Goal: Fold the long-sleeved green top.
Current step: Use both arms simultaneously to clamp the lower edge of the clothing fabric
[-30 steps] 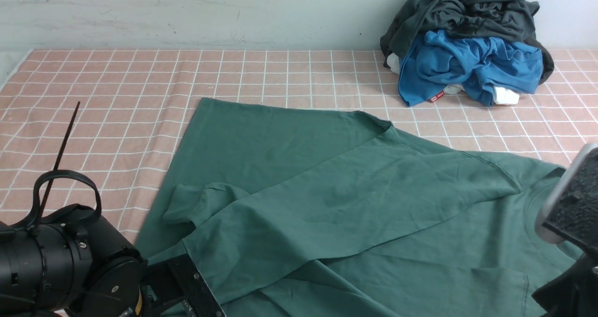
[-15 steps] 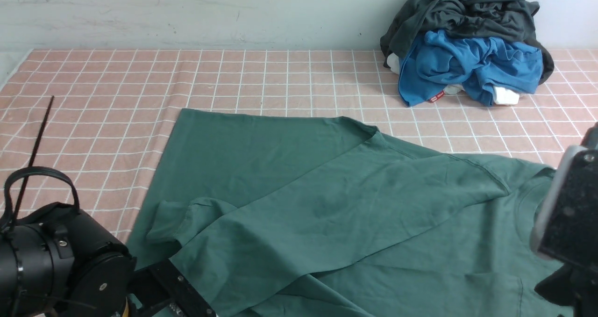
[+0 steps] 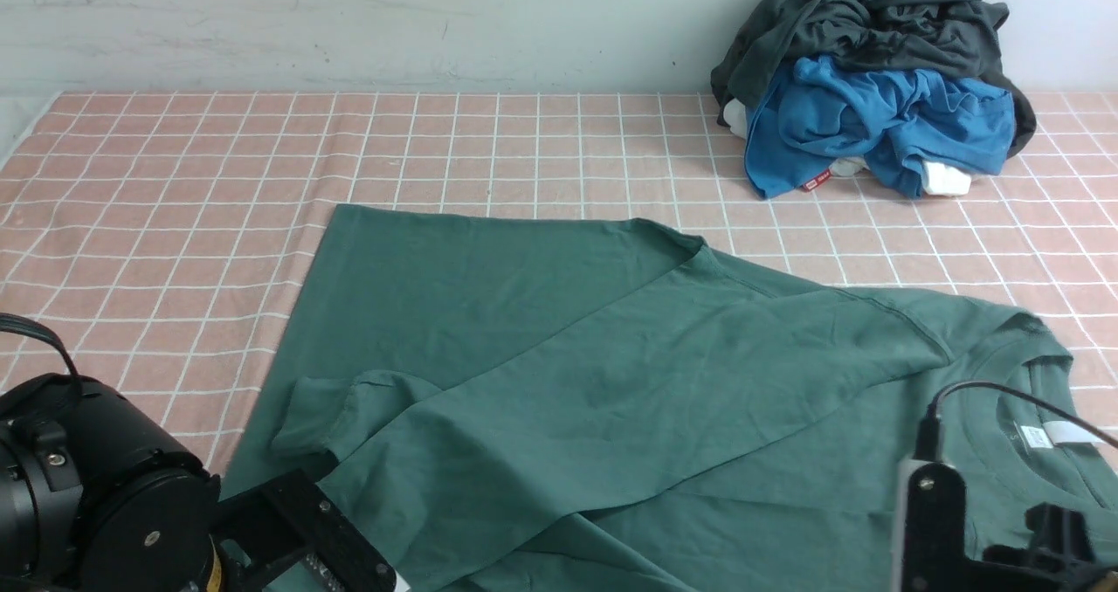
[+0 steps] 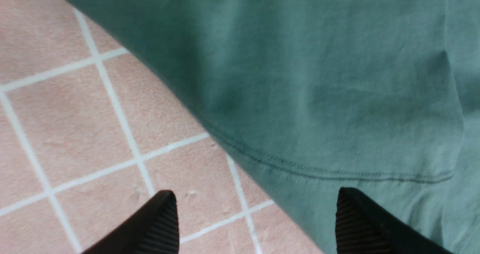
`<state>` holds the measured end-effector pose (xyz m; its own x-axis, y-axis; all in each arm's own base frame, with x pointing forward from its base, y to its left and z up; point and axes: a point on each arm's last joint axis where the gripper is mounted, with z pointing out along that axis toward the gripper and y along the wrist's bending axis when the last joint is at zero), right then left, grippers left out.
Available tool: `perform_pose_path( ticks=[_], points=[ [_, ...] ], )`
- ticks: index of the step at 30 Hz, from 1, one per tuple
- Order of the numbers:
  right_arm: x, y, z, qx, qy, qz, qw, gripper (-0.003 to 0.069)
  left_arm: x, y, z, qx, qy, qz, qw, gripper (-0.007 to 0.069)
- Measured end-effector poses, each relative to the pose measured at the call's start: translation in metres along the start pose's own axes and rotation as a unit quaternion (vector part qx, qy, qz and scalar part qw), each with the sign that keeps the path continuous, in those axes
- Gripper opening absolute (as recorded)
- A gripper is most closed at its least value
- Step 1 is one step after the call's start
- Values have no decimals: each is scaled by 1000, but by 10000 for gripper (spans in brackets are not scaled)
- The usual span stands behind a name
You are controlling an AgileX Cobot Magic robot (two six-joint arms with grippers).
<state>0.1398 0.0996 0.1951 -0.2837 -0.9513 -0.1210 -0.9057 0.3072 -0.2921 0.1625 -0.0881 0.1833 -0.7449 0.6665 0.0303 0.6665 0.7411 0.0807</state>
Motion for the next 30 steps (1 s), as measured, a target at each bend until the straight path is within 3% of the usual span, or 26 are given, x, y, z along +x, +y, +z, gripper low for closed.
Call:
perform_pose_path(
  ticks=[13, 17, 25, 30],
  points=[
    [-16, -6, 48, -2, 53, -89, 995, 448, 0, 0, 0, 0, -2, 0, 1000, 20],
    [-18, -6, 49, -4, 56, -92, 994, 350, 0, 0, 0, 0, -2, 0, 1000, 20],
    [-28, -19, 31, 21, 47, -85, 995, 30, 0, 0, -3, -1, -4, -1, 1000, 20],
    [-40, -41, 8, 41, 52, -52, 996, 10, -9, 10, -28, -22, -25, -3, 999, 20]
  ],
)
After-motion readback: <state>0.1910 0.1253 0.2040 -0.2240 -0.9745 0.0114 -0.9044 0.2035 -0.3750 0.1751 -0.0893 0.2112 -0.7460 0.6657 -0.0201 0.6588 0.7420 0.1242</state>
